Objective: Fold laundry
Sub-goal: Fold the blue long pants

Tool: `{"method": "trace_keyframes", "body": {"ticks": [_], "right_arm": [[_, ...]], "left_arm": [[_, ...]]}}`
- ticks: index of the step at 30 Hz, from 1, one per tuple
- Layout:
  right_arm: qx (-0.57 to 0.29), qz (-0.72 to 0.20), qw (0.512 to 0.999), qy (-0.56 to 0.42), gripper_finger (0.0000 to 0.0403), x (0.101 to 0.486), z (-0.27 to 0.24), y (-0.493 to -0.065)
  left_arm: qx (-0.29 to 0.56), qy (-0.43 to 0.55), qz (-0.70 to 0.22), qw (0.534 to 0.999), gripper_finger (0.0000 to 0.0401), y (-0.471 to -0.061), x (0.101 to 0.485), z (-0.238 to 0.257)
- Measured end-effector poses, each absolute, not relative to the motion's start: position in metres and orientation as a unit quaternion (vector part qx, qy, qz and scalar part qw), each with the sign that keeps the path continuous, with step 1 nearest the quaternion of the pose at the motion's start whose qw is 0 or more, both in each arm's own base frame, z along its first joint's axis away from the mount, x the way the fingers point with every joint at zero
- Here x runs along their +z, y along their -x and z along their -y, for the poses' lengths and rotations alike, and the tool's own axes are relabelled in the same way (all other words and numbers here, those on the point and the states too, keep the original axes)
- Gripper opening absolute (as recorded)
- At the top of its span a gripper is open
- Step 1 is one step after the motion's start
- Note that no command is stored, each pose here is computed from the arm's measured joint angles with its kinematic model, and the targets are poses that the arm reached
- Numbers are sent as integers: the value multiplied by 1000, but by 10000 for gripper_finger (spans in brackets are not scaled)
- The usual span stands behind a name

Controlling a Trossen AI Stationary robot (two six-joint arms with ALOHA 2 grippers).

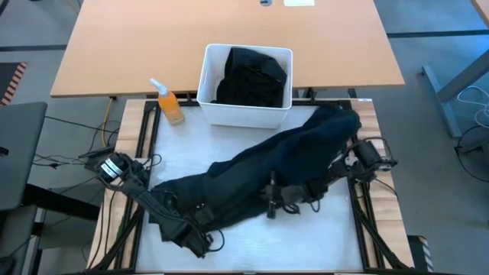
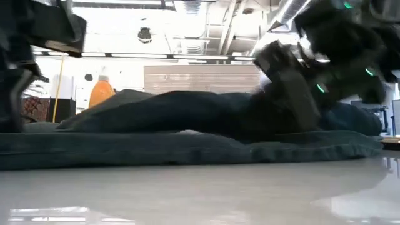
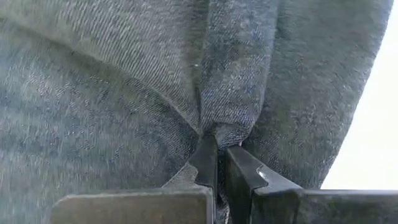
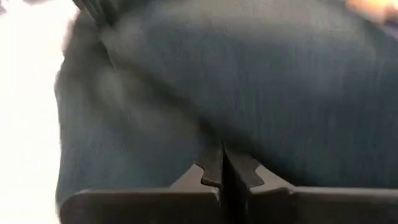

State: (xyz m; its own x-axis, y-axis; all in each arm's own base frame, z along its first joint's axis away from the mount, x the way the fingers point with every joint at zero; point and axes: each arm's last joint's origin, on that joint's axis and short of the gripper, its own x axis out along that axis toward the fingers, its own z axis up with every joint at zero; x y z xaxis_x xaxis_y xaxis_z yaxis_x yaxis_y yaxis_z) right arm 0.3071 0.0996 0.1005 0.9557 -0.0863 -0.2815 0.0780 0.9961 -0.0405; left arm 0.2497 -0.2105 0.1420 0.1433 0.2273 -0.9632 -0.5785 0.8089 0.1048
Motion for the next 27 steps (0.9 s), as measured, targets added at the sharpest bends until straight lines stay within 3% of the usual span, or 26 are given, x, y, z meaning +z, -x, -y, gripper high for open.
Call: {"method": "trace_keyframes", "body": {"ticks": [5, 11, 14, 19, 27], "right_arm": [[-29, -143, 986, 84, 24, 154, -96, -307], [-41, -314, 947, 60, 24, 180, -76, -262], [-58, -357, 931, 37, 24, 164, -70, -242], [-99, -329, 939, -8, 24, 128, -55, -230], [-311, -275, 908, -49, 23, 82, -16, -227]], "left_arm": [[311, 168, -612, 708, 0, -236, 141, 215], [338, 193, -601, 698, 0, -229, 141, 220], [344, 197, -591, 702, 0, -229, 141, 220], [338, 194, -593, 705, 0, -231, 141, 220], [332, 207, -597, 700, 0, -230, 140, 223]]}}
